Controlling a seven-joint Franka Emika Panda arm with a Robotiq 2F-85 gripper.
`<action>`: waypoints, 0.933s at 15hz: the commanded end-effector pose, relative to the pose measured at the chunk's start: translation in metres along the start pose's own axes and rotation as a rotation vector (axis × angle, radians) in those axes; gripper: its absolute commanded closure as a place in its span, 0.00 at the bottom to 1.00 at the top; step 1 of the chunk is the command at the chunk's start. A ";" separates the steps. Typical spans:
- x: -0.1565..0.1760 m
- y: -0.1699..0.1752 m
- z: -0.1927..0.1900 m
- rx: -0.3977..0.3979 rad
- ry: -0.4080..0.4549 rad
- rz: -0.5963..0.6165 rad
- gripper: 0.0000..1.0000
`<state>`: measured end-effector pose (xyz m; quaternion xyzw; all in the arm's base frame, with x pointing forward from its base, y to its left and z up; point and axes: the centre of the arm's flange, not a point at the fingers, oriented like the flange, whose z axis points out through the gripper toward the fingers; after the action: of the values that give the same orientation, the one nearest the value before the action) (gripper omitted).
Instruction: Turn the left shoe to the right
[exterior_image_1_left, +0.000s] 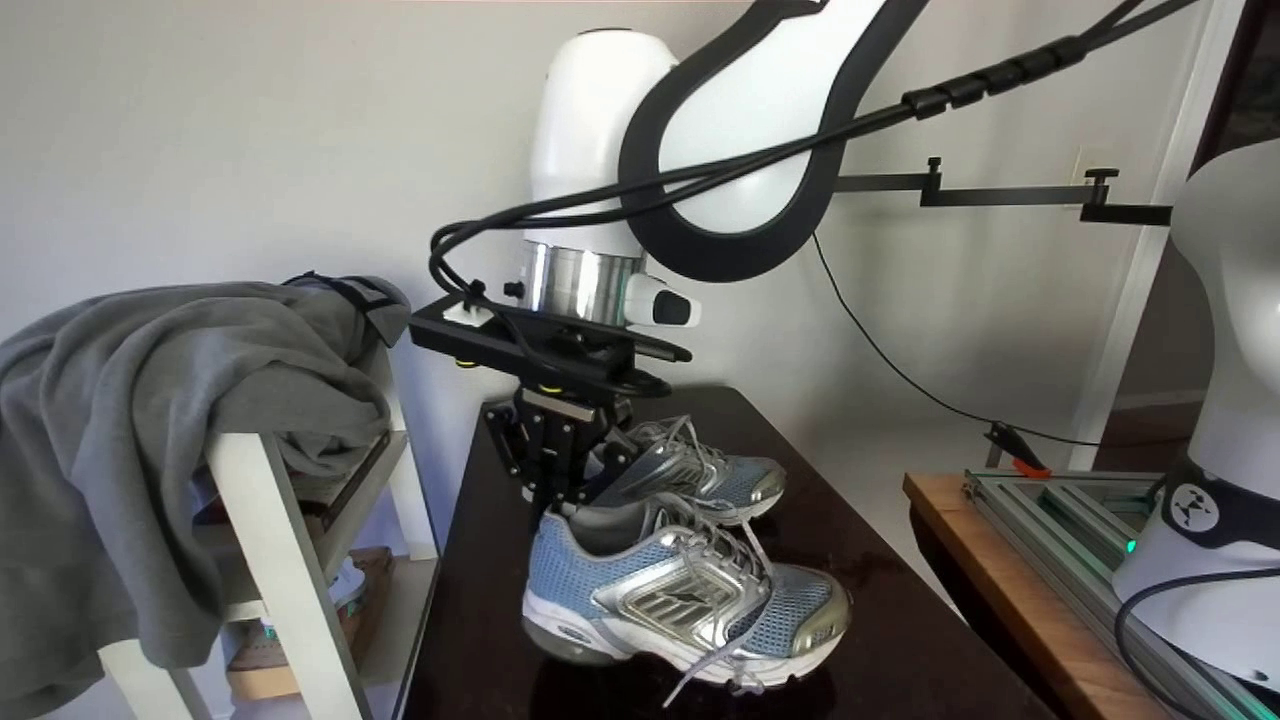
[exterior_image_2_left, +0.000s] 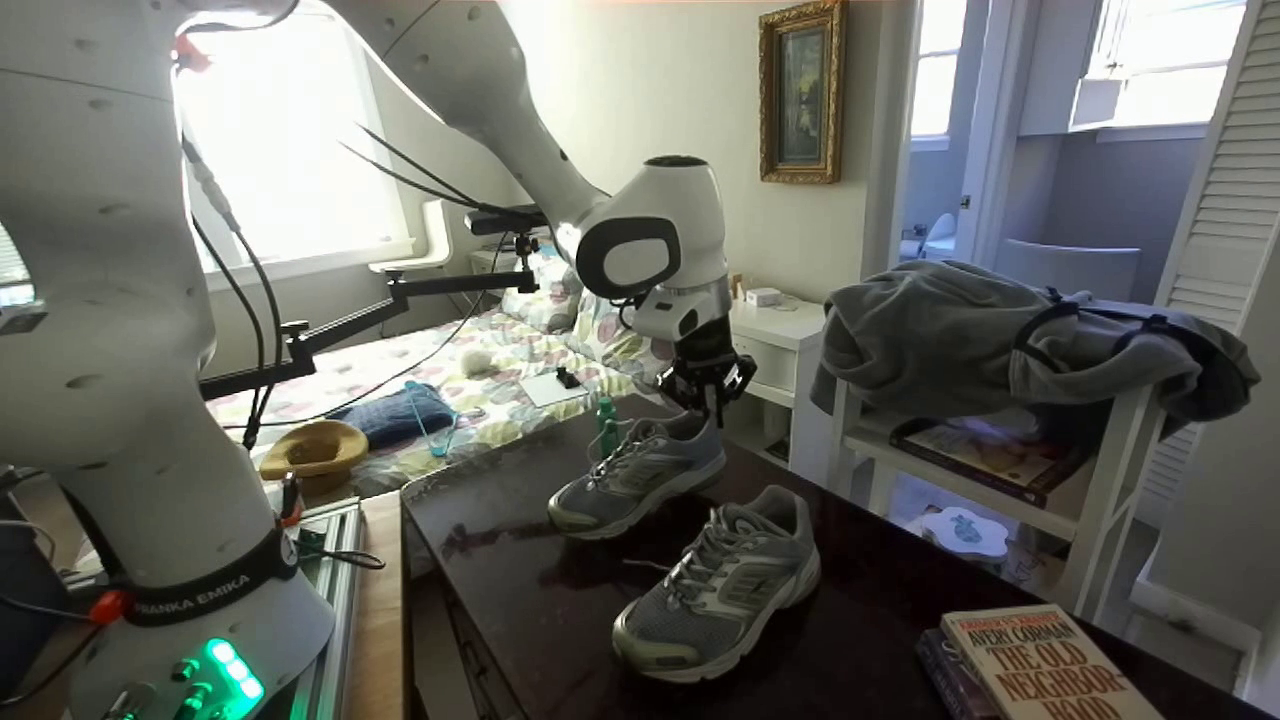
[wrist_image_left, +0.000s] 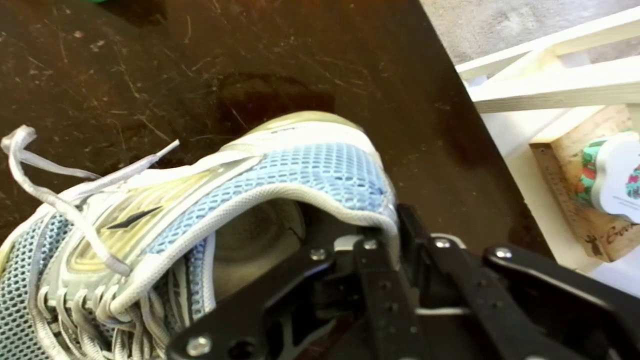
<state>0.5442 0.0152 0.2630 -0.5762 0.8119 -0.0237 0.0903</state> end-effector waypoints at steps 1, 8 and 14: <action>0.010 0.004 -0.006 0.036 0.051 -0.023 0.97; 0.039 0.008 -0.004 -0.015 0.170 -0.092 0.97; 0.039 0.009 0.003 -0.036 0.140 -0.160 0.97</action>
<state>0.5282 -0.0212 0.2490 -0.6177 0.7837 -0.0626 0.0199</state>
